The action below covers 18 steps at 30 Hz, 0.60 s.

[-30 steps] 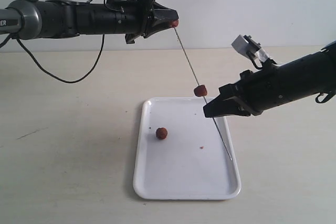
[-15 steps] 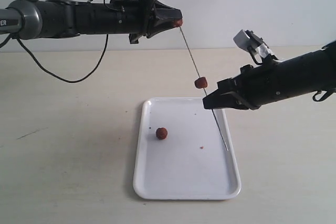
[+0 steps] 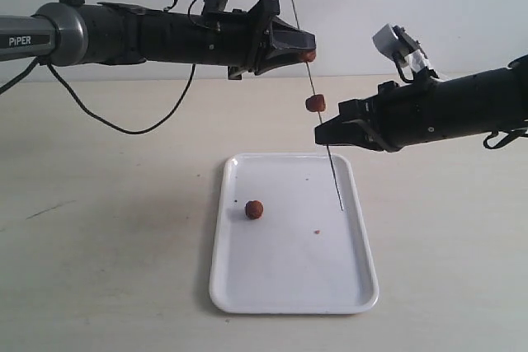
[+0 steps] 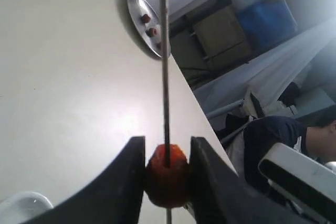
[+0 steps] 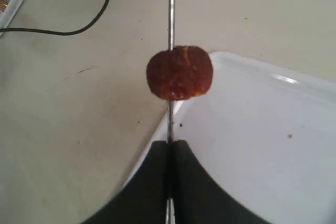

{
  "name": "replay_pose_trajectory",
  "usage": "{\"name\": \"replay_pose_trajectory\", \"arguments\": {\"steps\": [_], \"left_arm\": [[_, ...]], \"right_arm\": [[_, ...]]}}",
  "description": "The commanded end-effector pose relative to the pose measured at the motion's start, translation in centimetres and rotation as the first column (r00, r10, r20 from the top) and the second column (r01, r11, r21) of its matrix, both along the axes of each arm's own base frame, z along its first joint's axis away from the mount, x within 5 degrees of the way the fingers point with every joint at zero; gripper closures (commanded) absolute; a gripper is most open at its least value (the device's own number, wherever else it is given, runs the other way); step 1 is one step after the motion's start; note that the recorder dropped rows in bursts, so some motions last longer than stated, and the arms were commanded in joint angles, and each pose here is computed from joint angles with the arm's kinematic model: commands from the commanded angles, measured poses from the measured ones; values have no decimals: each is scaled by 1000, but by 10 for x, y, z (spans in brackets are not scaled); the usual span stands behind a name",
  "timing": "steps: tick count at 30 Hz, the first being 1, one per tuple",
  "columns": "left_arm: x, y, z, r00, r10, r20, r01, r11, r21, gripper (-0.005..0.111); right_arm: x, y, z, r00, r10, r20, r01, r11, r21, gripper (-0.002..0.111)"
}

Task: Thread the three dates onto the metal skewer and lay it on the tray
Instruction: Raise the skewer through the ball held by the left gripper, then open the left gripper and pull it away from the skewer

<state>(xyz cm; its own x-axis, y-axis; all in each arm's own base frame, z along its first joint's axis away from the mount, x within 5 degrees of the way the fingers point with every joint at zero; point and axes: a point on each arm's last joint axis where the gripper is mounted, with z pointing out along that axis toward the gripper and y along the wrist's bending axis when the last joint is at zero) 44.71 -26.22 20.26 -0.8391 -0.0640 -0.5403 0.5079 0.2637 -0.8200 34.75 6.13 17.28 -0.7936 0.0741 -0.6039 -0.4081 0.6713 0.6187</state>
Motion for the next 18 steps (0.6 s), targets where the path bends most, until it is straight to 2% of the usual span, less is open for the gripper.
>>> {"name": "replay_pose_trajectory", "arguments": {"steps": [1, 6, 18], "left_arm": [[-7, -7, 3, 998, -54, 13, 54, 999, 4, 77], [-11, -9, 2, 996, -90, 16, 90, 996, 12, 77], [-12, -10, 2, 993, -105, 58, 103, 994, 26, 77]], "right_arm": [[7, -2, 8, 998, -28, 47, 28, 999, 19, 108], [13, -2, 16, 997, -34, 74, 32, 999, 25, 108], [15, -2, 18, 996, -37, 81, 35, 999, 25, 108]]}}
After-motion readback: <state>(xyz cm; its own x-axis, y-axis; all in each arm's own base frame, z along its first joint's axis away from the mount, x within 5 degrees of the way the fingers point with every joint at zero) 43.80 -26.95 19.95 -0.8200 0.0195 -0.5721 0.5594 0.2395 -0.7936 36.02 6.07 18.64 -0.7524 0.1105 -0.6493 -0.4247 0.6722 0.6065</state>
